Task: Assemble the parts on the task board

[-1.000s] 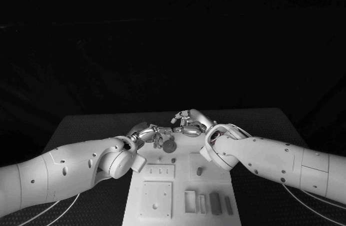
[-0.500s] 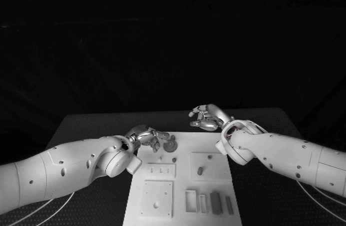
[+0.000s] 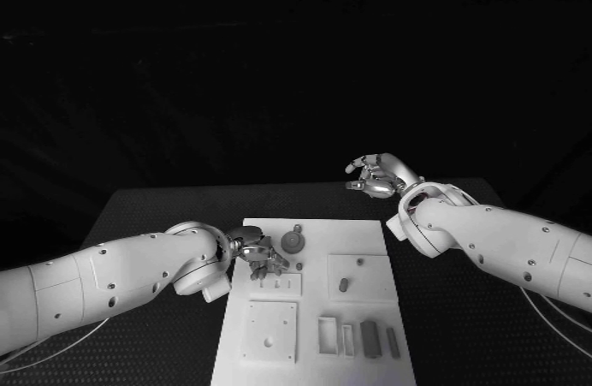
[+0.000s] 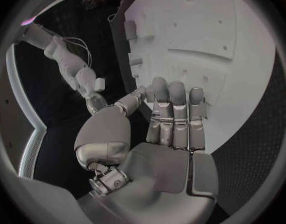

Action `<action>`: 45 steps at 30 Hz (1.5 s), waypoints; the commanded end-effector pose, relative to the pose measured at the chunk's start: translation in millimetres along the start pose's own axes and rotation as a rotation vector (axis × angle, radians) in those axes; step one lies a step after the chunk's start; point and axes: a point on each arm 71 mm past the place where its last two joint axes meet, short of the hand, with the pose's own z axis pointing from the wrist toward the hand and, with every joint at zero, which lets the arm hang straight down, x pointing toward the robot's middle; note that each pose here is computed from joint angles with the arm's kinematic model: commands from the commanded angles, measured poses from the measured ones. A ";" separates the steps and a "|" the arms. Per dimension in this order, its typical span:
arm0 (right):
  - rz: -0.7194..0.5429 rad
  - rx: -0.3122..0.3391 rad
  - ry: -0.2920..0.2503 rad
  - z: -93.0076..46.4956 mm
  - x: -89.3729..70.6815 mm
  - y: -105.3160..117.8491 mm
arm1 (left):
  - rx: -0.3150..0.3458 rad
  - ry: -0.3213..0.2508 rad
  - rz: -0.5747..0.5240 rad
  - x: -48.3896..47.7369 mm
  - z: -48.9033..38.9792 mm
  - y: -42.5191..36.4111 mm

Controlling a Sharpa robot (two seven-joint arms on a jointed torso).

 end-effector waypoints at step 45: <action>0.035 0.043 0.025 3.3 -8.7 -12.6 | -0.125 -0.061 0.514 21.4 2.4 -19.7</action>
